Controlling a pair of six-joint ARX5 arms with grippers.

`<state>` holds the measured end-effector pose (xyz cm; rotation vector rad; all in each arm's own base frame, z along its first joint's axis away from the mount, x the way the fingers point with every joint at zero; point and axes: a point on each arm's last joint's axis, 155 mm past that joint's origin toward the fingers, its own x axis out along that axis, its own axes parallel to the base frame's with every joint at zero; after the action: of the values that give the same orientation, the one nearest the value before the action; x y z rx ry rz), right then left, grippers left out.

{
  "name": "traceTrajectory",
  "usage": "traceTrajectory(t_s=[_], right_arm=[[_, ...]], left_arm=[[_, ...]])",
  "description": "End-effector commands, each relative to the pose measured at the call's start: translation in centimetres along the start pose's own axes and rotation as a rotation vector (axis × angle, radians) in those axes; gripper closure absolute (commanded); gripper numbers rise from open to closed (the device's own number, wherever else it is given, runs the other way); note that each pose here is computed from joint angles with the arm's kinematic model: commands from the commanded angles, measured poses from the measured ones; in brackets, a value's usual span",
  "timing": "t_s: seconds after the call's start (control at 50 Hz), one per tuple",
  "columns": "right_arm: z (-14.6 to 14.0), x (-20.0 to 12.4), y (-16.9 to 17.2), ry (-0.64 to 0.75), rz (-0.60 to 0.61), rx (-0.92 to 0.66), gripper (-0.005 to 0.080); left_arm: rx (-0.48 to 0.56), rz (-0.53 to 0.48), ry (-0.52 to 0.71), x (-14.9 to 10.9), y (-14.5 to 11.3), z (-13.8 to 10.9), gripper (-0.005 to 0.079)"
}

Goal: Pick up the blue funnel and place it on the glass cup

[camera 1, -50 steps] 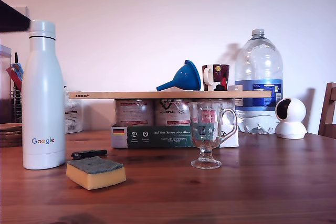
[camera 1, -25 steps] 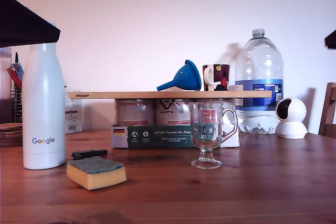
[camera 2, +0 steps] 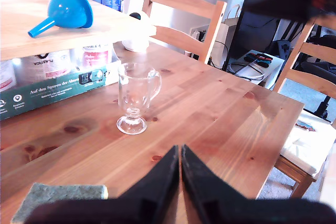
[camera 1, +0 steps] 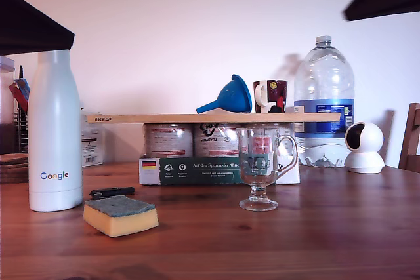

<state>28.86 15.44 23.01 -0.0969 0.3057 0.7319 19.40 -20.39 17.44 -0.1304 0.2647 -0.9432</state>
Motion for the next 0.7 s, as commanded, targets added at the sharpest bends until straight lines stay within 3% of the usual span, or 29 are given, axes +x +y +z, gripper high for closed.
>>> traceTrajectory(t_s=[0.0, 0.34, 0.54, 0.68], right_arm=[[1.9, 0.3, -0.4, -0.018, 0.03, -0.003, 0.0763], [3.9, 2.7, -3.0, 0.007, 0.365, 0.121, 0.0763], [5.4, 4.3, -5.2, -0.025, 0.409, 0.069, 0.0763], [5.9, 5.7, -7.1, -0.019, 0.364, 0.028, 0.0763]], left_arm=[[0.003, -0.003, 0.013, 0.1, 0.1, -0.7, 0.0766], [0.026, 0.0, 0.012, 0.1, 0.1, -0.7, 0.0766], [0.026, 0.008, 0.011, 0.1, 0.3, -0.7, 0.0766], [0.026, 0.015, 0.01, 0.1, 0.4, -0.7, 0.0766]])
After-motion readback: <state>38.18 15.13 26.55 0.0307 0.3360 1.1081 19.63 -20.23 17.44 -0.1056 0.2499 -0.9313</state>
